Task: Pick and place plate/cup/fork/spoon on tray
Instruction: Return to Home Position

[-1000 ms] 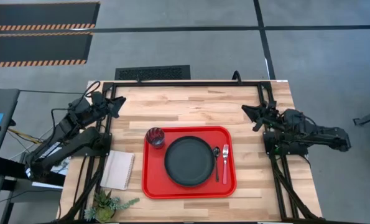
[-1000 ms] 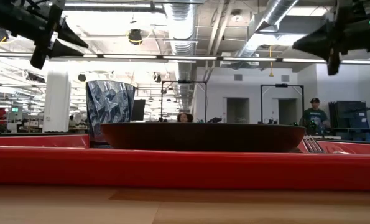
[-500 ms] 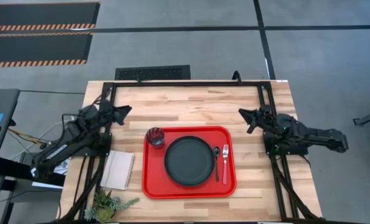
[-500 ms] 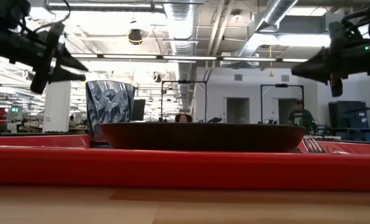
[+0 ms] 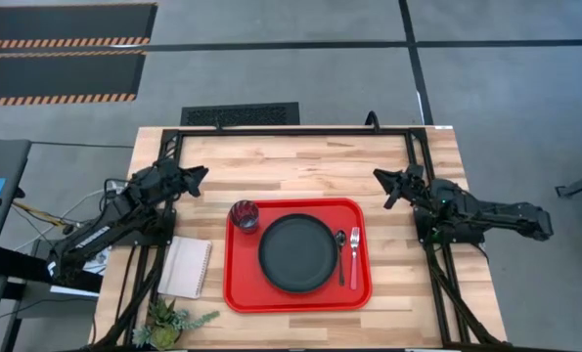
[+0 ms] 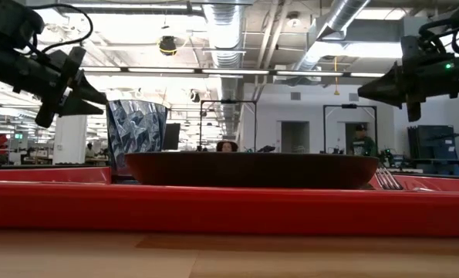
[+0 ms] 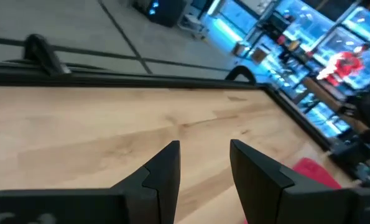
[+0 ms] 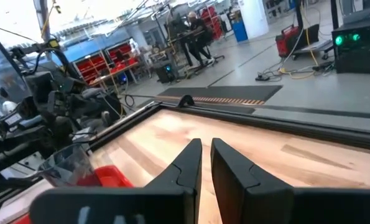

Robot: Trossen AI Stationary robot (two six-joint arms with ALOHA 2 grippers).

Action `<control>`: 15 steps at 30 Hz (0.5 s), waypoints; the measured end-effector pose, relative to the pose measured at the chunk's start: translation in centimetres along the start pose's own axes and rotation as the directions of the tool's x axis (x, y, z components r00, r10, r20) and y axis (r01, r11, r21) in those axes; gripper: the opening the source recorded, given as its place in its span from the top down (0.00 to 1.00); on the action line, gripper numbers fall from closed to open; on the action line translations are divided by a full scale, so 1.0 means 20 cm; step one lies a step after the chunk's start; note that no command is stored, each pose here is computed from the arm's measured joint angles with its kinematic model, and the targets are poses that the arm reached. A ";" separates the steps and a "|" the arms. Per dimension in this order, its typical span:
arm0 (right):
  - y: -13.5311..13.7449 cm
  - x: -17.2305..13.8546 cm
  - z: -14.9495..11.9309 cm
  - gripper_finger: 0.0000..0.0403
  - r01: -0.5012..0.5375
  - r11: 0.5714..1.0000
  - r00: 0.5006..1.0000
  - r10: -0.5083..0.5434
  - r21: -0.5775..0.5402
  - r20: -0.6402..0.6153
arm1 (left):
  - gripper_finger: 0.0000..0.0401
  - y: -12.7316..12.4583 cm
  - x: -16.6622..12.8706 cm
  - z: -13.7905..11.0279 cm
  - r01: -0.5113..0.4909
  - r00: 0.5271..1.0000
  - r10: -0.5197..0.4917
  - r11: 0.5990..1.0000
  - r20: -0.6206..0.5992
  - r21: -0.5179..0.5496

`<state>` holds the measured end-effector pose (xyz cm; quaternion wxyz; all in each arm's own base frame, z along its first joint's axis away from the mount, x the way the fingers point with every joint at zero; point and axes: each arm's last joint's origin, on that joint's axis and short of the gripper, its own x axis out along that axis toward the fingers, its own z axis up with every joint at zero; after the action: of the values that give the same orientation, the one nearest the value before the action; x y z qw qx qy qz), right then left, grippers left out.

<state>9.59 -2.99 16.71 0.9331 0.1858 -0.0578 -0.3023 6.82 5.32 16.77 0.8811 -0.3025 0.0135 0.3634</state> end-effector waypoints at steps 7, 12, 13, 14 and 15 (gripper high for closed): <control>0.00 0.00 0.00 0.85 0.006 1.000 1.000 -0.006 -0.002 0.002 | 0.69 0.01 0.00 0.00 -0.053 0.998 0.052 0.998 0.033 0.027; 0.00 0.00 0.00 0.85 0.005 1.000 1.000 -0.005 -0.003 0.001 | 0.69 0.01 0.00 0.00 -0.049 0.998 0.048 0.998 0.030 0.042; 0.00 0.00 0.00 0.85 0.006 1.000 1.000 -0.006 -0.003 0.000 | 0.69 0.01 0.00 0.00 -0.049 0.998 0.048 0.998 0.029 0.041; 0.00 0.00 0.00 0.85 0.006 1.000 1.000 -0.006 -0.003 0.000 | 0.69 0.01 0.00 0.00 -0.049 0.998 0.048 0.998 0.029 0.041; 0.00 0.00 0.00 0.85 0.006 1.000 1.000 -0.006 -0.003 0.000 | 0.69 0.01 0.00 0.00 -0.049 0.998 0.048 0.998 0.029 0.042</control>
<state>9.56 -3.06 16.66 0.9325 0.1845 -0.0570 -0.3051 6.74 5.46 16.74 0.8783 -0.2782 0.0160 0.3885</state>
